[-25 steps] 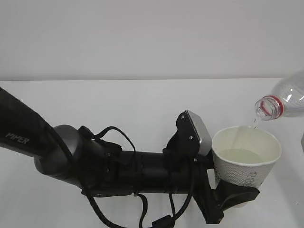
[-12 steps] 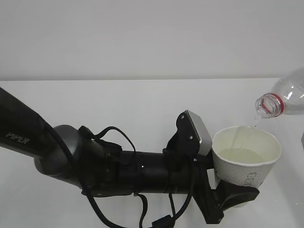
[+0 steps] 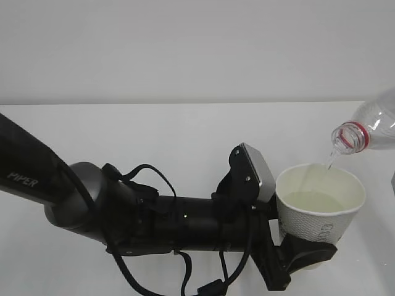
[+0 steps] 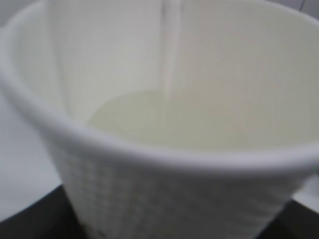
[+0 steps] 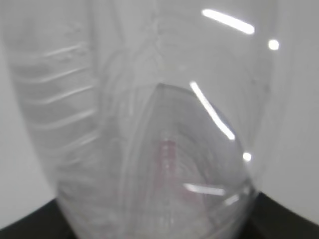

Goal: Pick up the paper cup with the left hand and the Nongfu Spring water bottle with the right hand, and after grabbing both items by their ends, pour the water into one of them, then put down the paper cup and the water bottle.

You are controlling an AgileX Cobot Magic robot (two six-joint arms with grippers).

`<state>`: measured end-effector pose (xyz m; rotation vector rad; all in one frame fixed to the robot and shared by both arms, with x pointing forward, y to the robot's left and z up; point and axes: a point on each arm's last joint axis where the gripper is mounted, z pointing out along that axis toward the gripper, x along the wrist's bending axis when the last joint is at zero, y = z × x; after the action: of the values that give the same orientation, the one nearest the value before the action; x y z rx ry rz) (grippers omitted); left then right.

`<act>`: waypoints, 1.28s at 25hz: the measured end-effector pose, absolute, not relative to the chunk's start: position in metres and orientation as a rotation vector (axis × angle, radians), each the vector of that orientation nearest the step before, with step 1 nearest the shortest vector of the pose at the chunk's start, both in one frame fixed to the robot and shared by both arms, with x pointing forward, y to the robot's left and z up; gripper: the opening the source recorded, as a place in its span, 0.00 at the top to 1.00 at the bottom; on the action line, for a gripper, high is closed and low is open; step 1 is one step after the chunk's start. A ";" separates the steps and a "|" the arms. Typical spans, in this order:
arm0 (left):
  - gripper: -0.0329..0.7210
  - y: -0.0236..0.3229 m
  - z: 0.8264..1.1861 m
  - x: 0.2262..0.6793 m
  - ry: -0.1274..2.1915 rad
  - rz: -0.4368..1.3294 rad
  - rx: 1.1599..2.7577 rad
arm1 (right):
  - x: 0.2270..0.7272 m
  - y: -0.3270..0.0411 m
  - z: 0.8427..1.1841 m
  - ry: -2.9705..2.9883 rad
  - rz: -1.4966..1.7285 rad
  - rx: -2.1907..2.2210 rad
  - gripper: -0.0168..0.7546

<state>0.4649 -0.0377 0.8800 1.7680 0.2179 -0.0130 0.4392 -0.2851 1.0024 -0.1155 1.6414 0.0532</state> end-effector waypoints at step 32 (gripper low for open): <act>0.25 -0.038 0.880 0.465 0.218 -0.013 1.768 | 0.439 -0.285 1.003 1.639 0.043 -0.127 0.44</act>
<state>0.4649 -0.0377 0.8800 1.7680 0.2179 -0.0130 0.4392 -0.2851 1.0025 -0.1266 1.6392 0.0430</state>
